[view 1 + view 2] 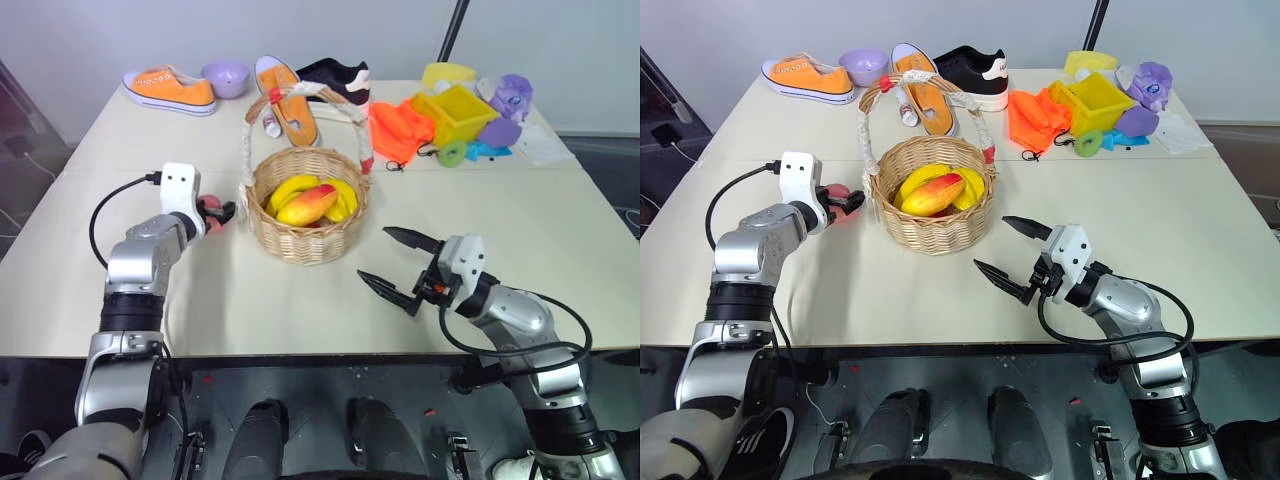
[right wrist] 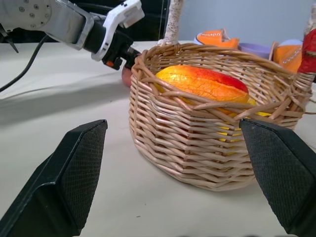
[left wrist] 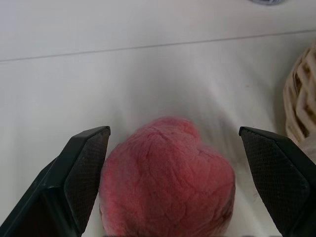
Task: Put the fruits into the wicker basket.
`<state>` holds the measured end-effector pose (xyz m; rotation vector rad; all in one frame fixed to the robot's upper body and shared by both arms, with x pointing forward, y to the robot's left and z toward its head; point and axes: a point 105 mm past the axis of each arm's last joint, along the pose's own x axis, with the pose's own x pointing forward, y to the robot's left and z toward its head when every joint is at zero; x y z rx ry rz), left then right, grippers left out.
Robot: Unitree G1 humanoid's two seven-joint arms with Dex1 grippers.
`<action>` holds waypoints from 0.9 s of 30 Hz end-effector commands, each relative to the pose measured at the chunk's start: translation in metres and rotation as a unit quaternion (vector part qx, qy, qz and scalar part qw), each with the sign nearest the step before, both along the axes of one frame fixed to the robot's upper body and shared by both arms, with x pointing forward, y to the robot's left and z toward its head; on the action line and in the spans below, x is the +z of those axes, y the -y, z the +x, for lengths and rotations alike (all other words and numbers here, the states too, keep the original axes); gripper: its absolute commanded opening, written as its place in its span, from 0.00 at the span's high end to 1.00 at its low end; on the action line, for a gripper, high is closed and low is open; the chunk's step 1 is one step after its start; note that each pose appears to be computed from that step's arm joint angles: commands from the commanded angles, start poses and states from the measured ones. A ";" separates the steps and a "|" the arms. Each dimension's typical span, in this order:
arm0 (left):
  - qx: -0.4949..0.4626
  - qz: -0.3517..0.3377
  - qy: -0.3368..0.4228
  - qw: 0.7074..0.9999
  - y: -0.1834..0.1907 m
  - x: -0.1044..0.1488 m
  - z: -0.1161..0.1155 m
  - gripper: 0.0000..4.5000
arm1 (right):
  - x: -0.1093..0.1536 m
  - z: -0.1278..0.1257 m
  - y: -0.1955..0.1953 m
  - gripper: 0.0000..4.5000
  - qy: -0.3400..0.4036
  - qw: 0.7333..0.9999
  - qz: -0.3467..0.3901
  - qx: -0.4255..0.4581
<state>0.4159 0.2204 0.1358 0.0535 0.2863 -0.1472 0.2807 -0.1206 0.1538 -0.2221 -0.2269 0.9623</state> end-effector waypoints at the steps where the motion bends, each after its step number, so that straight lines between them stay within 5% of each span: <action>1: -0.006 0.014 0.014 1.000 0.003 0.006 -0.001 0.01 | 0.006 -0.002 0.000 0.00 0.020 1.000 0.003 0.003; 6: 0.006 0.014 0.015 1.000 -0.003 0.004 -0.002 0.01 | 0.009 -0.001 0.000 0.00 0.023 1.000 0.002 0.004; 11: 0.009 0.011 0.019 1.000 -0.003 0.005 -0.002 0.37 | 0.013 0.001 0.000 0.00 0.026 1.000 0.001 0.004; 18: 0.019 0.005 0.082 0.996 -0.009 0.035 -0.003 0.37 | 0.013 0.002 0.003 0.00 0.029 1.000 0.001 -0.003; 24: -0.092 -0.025 0.130 0.987 -0.008 0.066 -0.048 0.37 | 0.018 0.002 0.013 0.00 0.037 0.999 0.017 -0.025; 27: -0.216 -0.059 0.120 0.967 0.012 0.075 -0.091 0.37 | 0.020 0.003 0.016 0.00 0.038 0.998 0.032 -0.033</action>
